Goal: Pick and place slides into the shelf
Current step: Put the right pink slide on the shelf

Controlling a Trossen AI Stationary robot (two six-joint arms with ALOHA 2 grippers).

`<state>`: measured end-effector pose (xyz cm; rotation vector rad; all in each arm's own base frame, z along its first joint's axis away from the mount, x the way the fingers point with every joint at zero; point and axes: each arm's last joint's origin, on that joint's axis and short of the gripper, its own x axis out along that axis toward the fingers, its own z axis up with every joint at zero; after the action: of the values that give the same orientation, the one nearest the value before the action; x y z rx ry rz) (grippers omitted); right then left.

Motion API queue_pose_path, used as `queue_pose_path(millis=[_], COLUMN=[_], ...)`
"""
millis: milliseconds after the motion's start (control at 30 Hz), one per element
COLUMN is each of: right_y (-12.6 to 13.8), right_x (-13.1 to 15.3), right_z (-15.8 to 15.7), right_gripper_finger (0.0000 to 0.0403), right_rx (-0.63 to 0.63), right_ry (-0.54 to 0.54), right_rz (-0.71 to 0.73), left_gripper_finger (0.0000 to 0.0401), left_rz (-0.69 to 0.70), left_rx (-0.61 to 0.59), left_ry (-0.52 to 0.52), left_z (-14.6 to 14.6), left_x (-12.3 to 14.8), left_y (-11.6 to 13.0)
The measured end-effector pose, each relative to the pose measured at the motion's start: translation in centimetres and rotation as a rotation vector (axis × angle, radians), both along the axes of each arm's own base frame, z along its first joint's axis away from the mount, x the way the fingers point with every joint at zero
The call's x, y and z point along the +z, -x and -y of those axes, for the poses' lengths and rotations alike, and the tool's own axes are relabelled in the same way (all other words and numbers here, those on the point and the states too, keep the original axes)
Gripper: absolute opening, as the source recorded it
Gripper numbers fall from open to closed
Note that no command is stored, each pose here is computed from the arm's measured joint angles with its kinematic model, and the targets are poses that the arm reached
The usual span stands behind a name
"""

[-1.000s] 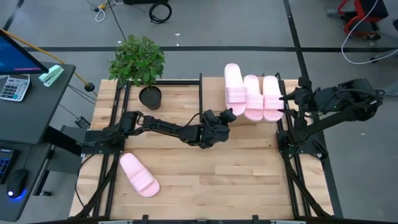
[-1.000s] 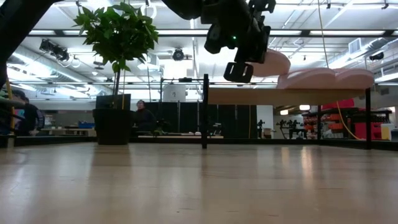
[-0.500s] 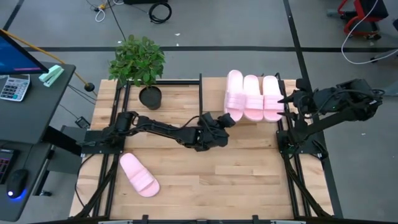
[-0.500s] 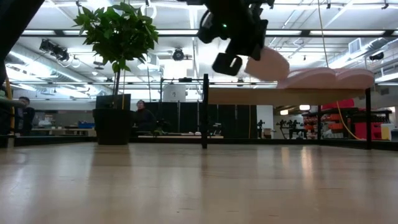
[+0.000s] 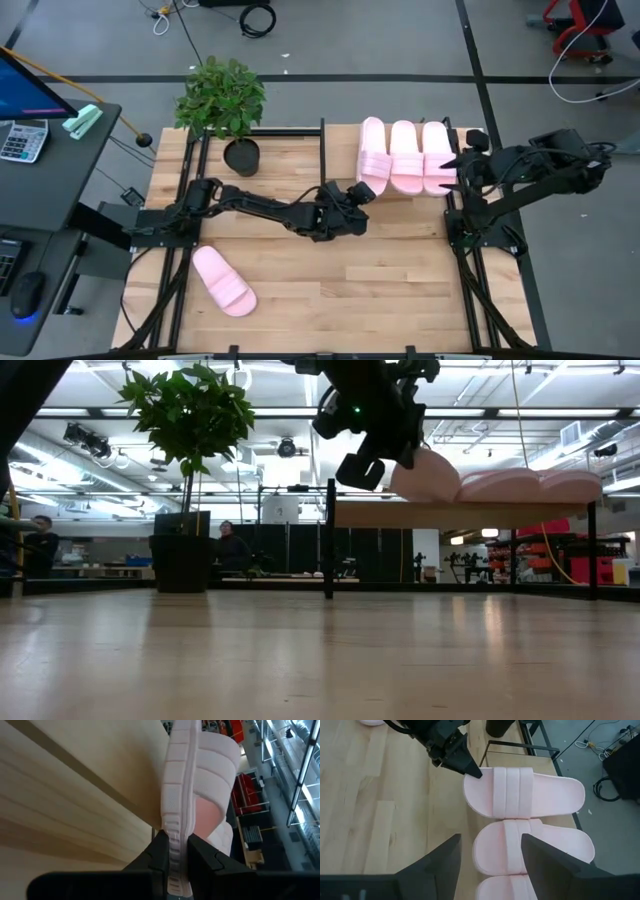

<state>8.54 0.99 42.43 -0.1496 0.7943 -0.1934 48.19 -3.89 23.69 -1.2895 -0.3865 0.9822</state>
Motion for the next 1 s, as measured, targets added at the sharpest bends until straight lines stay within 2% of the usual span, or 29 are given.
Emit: queue_pose_path(millis=[367, 867, 1000], right_y=[-0.26, -0.25, -0.25], right_x=[-0.06, -0.05, -0.05], right_z=[-0.07, -0.07, -0.07], right_gripper_finger=[0.0213, 0.0213, 0.0213], right_rx=[0.000, -0.001, -0.001], right_ry=[0.001, 0.000, 0.000], right_rz=[-0.008, -0.007, -0.007], left_gripper_finger=[0.0048, 0.0053, 0.0078], left_rz=[-0.014, -0.041, -0.042], left_rx=[-0.010, -0.051, -0.056], left_ry=[0.007, 0.004, 0.005], left_z=[-1.10, -1.03, -1.02], left_x=[-0.01, 0.04, 0.06], left_y=[-0.15, -0.19, -0.21])
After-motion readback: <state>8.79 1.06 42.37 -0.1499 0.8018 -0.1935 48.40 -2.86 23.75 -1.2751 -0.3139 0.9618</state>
